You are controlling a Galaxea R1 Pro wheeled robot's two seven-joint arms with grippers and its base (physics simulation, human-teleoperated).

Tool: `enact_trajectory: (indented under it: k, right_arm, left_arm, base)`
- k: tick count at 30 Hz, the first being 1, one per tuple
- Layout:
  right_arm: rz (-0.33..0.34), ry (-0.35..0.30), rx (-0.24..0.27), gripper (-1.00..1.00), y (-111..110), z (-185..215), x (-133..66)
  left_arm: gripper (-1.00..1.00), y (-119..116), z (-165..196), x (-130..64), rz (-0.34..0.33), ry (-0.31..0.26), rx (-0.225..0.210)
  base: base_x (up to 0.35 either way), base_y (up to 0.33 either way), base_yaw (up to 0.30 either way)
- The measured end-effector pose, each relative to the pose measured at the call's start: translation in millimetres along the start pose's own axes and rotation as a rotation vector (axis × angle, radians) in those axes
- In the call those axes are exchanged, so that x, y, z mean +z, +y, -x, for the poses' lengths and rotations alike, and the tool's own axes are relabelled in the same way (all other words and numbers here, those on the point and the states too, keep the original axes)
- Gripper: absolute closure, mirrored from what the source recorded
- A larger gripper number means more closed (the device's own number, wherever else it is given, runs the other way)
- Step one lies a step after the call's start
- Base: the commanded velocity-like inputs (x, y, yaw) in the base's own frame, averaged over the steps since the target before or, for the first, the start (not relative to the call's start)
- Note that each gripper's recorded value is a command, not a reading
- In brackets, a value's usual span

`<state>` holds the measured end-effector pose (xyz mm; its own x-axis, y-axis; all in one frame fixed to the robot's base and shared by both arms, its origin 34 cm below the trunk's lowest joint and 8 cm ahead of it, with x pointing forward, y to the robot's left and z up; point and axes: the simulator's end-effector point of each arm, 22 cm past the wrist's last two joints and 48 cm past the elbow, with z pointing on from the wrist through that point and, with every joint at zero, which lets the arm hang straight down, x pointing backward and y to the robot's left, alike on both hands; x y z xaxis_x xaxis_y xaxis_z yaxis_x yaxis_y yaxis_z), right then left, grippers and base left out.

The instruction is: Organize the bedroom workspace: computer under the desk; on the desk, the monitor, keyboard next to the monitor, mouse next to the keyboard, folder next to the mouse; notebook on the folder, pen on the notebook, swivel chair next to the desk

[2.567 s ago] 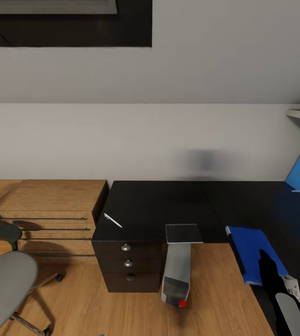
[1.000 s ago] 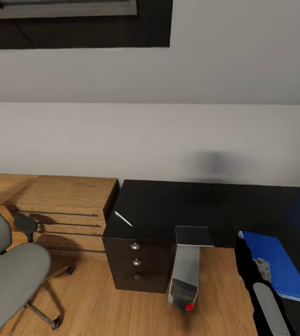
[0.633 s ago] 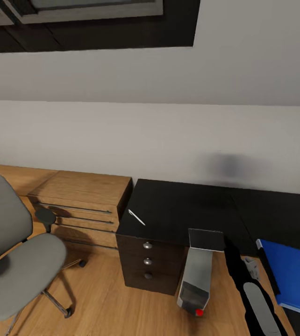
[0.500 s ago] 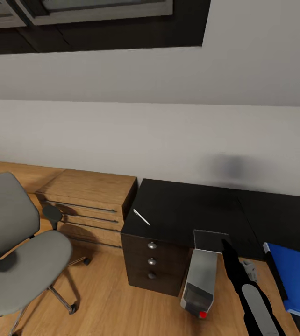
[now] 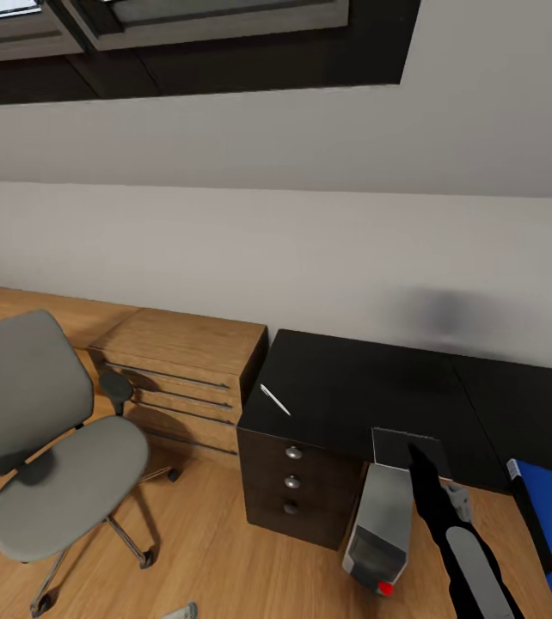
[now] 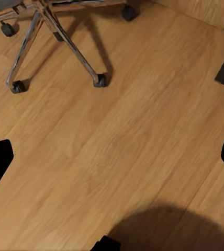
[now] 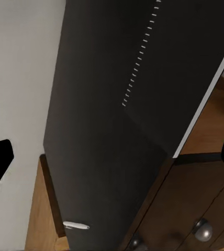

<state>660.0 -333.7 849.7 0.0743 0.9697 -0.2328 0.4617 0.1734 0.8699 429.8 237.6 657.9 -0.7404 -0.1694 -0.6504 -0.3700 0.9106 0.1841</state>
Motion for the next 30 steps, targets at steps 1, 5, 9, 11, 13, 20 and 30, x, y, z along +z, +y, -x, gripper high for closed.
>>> enact_trajectory:
  k: [1,5,9,11,13,20,30]
  right_arm:
    - [0.004,0.000,0.006,-1.00,1.1,0.2,0.0]
    - [0.021,0.000,0.021,-1.00,2.4,0.6,2.2]
    - [0.025,-0.001,0.021,-1.00,-0.4,0.6,5.1]
    - [0.025,-0.001,0.023,-1.00,-3.0,0.2,6.6]
    - [0.025,-0.001,0.024,-1.00,-5.1,-0.6,8.0]
    - [0.025,-0.001,0.026,-1.00,-12.4,-2.8,12.9]
    - [0.025,-0.003,0.025,-1.00,-23.0,-4.8,19.9]
  left_arm:
    - [-1.00,-0.5,1.4,-0.1,-0.001,-0.004,-0.004]
    - [-1.00,-2.5,3.4,2.6,-0.003,-0.015,-0.015]
    - [-1.00,-4.2,1.9,6.4,-0.004,-0.018,-0.017]
    - [-1.00,-5.0,0.9,8.4,-0.005,-0.019,-0.017]
    - [-1.00,-5.6,-0.3,10.4,-0.005,-0.019,-0.017]
    - [-1.00,-8.8,-4.9,17.0,-0.007,-0.020,-0.017]
    - [-1.00,-15.2,-12.3,25.6,-0.014,-0.024,-0.007]
  base:
    - [0.000,0.000,0.009]
    - [0.000,0.000,0.004]
    - [0.000,0.000,0.001]
    - [0.000,0.000,0.000]
    - [0.000,0.000,0.000]
    - [0.000,0.000,0.000]
    - [0.000,0.000,0.000]
